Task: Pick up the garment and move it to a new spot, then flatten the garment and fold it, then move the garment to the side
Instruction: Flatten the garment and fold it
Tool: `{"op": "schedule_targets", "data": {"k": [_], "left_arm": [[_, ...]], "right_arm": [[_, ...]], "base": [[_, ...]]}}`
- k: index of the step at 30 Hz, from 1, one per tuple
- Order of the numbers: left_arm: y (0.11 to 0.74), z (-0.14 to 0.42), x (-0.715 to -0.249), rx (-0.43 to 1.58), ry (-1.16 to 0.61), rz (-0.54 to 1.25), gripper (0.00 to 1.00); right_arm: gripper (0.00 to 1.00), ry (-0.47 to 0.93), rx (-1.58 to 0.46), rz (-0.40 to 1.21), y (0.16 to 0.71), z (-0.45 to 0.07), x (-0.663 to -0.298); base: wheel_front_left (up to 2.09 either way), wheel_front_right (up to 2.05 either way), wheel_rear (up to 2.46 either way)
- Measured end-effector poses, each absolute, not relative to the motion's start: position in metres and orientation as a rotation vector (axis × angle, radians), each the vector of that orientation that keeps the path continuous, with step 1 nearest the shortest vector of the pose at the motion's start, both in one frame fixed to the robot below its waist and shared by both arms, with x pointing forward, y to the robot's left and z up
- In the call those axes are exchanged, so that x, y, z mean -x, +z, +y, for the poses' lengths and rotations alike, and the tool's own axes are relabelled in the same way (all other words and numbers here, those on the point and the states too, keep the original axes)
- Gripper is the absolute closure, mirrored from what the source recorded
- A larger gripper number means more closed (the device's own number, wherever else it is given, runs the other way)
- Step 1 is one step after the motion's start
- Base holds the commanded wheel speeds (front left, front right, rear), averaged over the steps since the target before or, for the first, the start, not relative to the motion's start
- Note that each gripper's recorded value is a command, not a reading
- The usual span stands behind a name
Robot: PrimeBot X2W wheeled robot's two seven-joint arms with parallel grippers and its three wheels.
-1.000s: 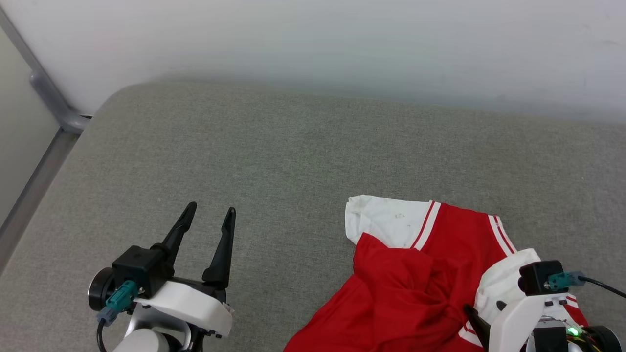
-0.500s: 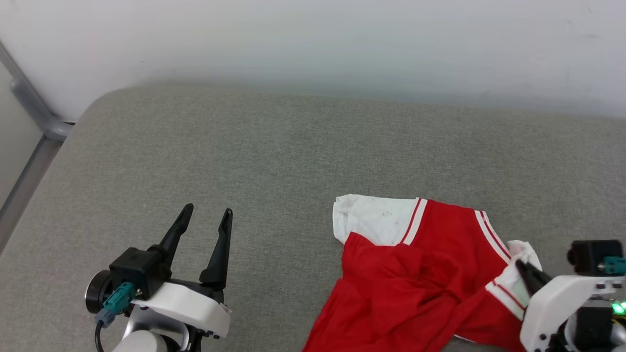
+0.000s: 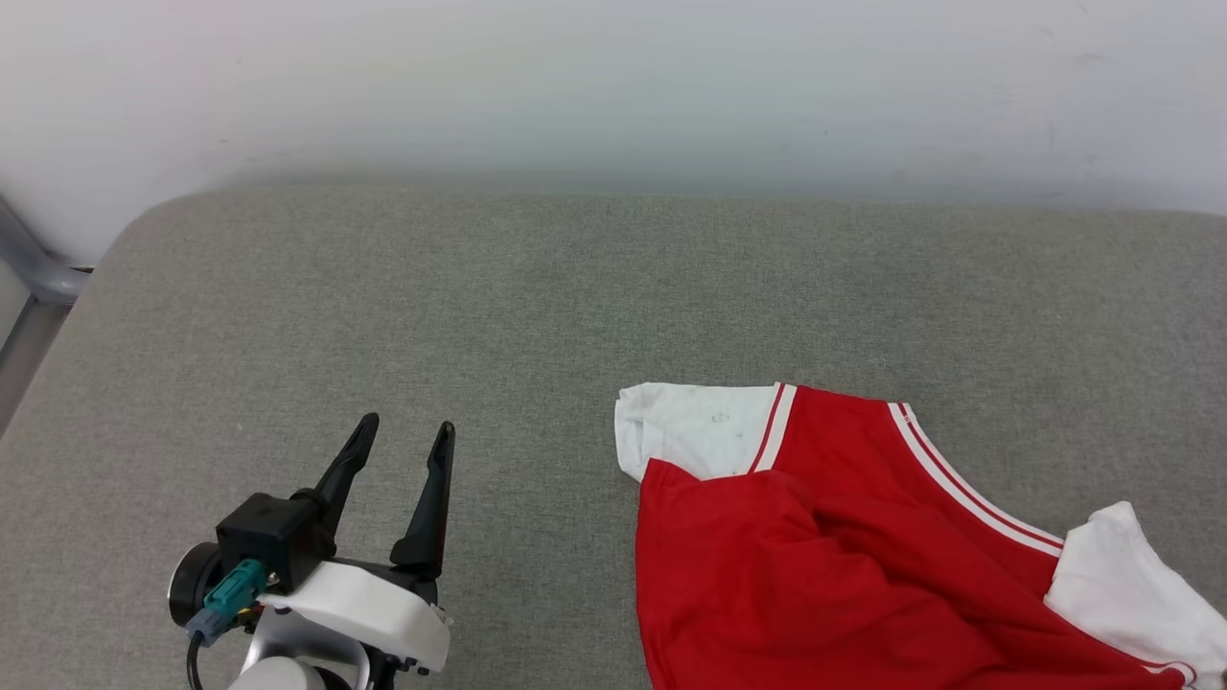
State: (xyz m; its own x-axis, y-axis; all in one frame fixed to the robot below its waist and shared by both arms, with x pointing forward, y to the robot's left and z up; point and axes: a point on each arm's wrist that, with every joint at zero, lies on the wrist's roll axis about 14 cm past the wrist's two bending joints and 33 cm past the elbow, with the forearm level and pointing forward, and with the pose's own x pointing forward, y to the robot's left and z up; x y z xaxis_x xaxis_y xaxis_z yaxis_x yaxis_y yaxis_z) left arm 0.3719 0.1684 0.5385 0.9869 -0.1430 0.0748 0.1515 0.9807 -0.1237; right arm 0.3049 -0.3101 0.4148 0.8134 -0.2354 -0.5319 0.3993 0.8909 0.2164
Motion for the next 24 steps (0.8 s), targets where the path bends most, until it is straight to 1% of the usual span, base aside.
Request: {"op": "schedule_targets", "data": {"k": [3, 4, 5, 6, 7, 12, 17, 21, 24], "left_arm": [[0.537, 0.167, -0.373, 0.130, -0.152, -0.058, 0.00], [0.536, 0.167, -0.373, 0.129, -0.152, -0.055, 0.00], [0.535, 0.168, -0.373, 0.128, -0.152, -0.052, 0.00], [0.534, 0.168, -0.373, 0.128, -0.151, -0.050, 0.00], [0.534, 0.168, -0.373, 0.130, -0.151, -0.048, 0.00], [0.532, 0.171, -0.369, 0.133, -0.135, -0.042, 0.00], [0.535, 0.174, -0.364, 0.141, -0.115, -0.051, 0.00], [0.536, 0.176, -0.359, 0.143, -0.102, -0.059, 0.00], [0.537, 0.178, -0.356, 0.138, -0.095, -0.066, 0.00]], "right_arm": [[1.00, -0.365, -0.390, 0.551, 0.392, -0.306, -0.295], [0.66, -0.370, -0.398, 0.554, 0.387, -0.305, -0.293], [0.55, -0.374, -0.406, 0.541, 0.385, -0.304, -0.294], [0.00, -0.375, -0.412, 0.517, 0.386, -0.304, -0.298], [0.00, -0.373, -0.408, 0.482, 0.390, -0.303, -0.303], [0.00, -0.345, -0.341, 0.215, 0.436, -0.301, -0.334], [0.00, -0.244, -0.243, 0.026, 0.481, -0.277, -0.353], [0.00, -0.151, -0.177, -0.056, 0.508, -0.252, -0.362], [0.00, -0.075, -0.148, -0.075, 0.520, -0.229, -0.365]], "base": [[0.00, 0.00, 0.00], [0.00, 0.00, 0.00], [0.00, 0.00, 0.00], [0.00, 0.00, 0.00], [0.00, 0.00, 0.00], [0.00, 0.00, 0.00], [0.00, 0.00, 0.00], [0.00, 0.00, 0.00], [0.00, 0.00, 0.00]]}}
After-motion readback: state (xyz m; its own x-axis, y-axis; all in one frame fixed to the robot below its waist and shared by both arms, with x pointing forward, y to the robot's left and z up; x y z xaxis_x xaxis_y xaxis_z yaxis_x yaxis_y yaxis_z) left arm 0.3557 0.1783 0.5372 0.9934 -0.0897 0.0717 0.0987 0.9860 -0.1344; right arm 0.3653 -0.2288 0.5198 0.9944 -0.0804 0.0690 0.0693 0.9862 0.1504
